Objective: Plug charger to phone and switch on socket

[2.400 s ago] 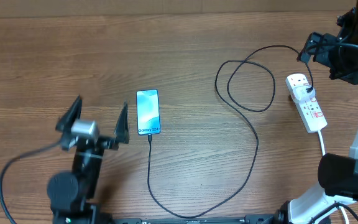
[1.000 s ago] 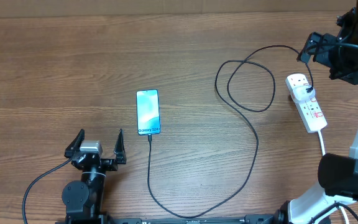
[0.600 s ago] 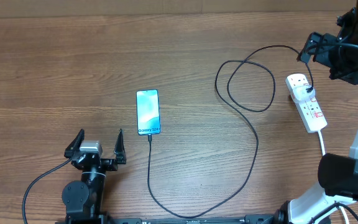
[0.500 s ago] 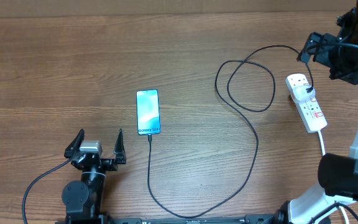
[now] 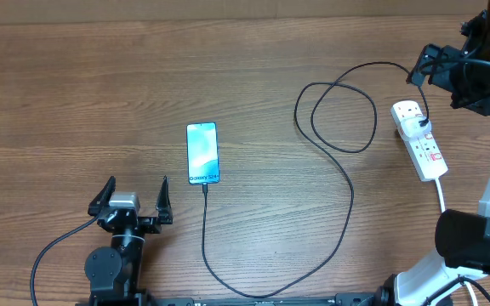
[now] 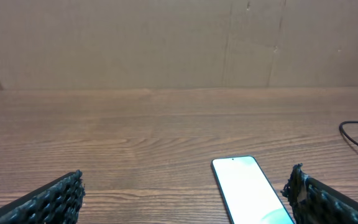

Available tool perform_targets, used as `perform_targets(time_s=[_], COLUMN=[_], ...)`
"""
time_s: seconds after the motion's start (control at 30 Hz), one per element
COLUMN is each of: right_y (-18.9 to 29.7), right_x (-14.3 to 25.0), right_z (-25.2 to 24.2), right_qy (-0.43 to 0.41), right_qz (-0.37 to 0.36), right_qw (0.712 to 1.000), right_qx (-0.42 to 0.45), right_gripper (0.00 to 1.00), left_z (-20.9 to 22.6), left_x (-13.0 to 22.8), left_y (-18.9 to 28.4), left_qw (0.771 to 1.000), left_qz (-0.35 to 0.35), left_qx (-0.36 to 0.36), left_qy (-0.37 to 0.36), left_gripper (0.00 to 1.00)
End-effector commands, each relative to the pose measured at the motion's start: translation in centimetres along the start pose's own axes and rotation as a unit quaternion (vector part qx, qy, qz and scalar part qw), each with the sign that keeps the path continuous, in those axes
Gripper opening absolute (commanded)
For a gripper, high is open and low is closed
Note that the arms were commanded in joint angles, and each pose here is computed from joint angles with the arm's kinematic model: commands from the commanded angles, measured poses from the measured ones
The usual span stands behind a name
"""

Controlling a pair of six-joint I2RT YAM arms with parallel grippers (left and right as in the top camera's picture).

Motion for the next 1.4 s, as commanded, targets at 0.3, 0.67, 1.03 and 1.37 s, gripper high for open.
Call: perform_targets(time_s=[0.3, 0.67, 1.03, 1.37], right_y=[1.7, 3.2, 2.6, -0.1], right_x=[-0.1, -3.5, -2.5, 4.8], right_z=[0.2, 2.8, 7.3, 6.7], right_qy=[0.006, 0.019, 0.093, 0.14], right_qz=[-0.026, -0.12, -0.292, -0.452], right_qw=[1.0, 0.989, 0.935, 0.841], right_qx=[-0.009, -0.084, -0.179, -0.262], right_gripper=[1.0, 1.0, 1.0, 1.0], left_z=[0.3, 0.3, 0.3, 0.3], left_x=[0.1, 0.1, 0.1, 0.1], left_y=[0.0, 0.0, 0.0, 0.0], left_qw=[1.0, 1.0, 1.0, 1.0], left_qz=[0.0, 0.0, 0.0, 0.0], left_qx=[-0.011, -0.01, -0.01, -0.011], left_qy=[-0.004, -0.004, -0.004, -0.004], left_gripper=[1.0, 0.99, 1.0, 1.0])
Point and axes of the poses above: each gripper's point midway between its finger pads, its own y axis back along the fingers, its own z axis along the line the jaws close on, x = y × z, the point moved 3 cm from there along y, back along the fingers, and after that the axes turned 5 degrees about -y, right-handed, at the moved point
